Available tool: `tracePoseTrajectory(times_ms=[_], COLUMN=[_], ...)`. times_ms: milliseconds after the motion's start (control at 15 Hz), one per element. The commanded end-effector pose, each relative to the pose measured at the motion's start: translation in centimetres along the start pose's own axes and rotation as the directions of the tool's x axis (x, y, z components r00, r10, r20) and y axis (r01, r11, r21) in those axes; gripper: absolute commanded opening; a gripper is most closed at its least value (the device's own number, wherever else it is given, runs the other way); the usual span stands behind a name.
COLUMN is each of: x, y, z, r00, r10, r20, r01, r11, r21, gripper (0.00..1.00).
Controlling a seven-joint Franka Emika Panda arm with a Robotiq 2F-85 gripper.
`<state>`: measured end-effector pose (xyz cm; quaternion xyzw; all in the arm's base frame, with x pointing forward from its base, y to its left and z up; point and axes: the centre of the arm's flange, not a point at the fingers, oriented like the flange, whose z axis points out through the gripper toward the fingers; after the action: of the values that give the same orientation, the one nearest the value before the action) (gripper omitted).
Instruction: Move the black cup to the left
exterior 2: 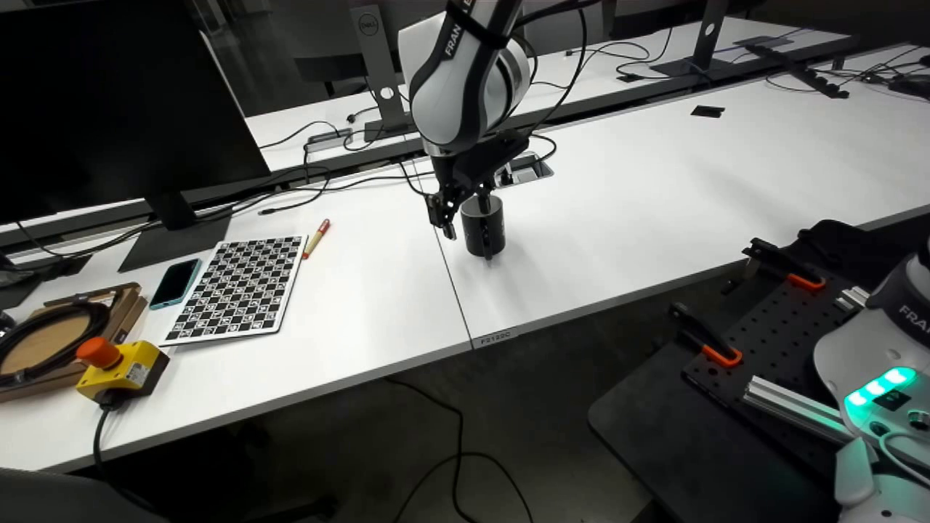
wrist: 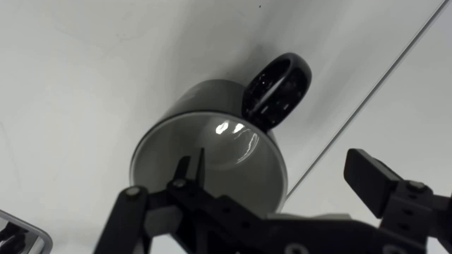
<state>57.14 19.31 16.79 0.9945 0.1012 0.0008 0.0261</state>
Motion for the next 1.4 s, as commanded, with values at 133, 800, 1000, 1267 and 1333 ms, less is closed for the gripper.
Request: tracePoseTrajectory(times_ms=[133, 800, 1000, 1267, 1333], x=[0.2, 0.4, 0.1, -0.3, -0.4], y=[0.5, 4.6, 7.1, 9.4, 9.7], z=[-3.8, -9.1, -9.8, -10.5, -10.7], r00=[0.998, 0.984, 0.976, 0.968, 0.966], r10=[0.010, 0.079, 0.130, 0.174, 0.178], r20=[-0.066, -0.160, -0.174, -0.182, -0.186], r01=[-0.010, -0.084, -0.135, -0.177, -0.180], r11=[1.000, 0.996, 0.991, 0.984, 0.984], r21=[0.008, -0.028, -0.021, -0.001, 0.006], gripper=[1.00, 1.00, 1.00, 1.00, 1.00])
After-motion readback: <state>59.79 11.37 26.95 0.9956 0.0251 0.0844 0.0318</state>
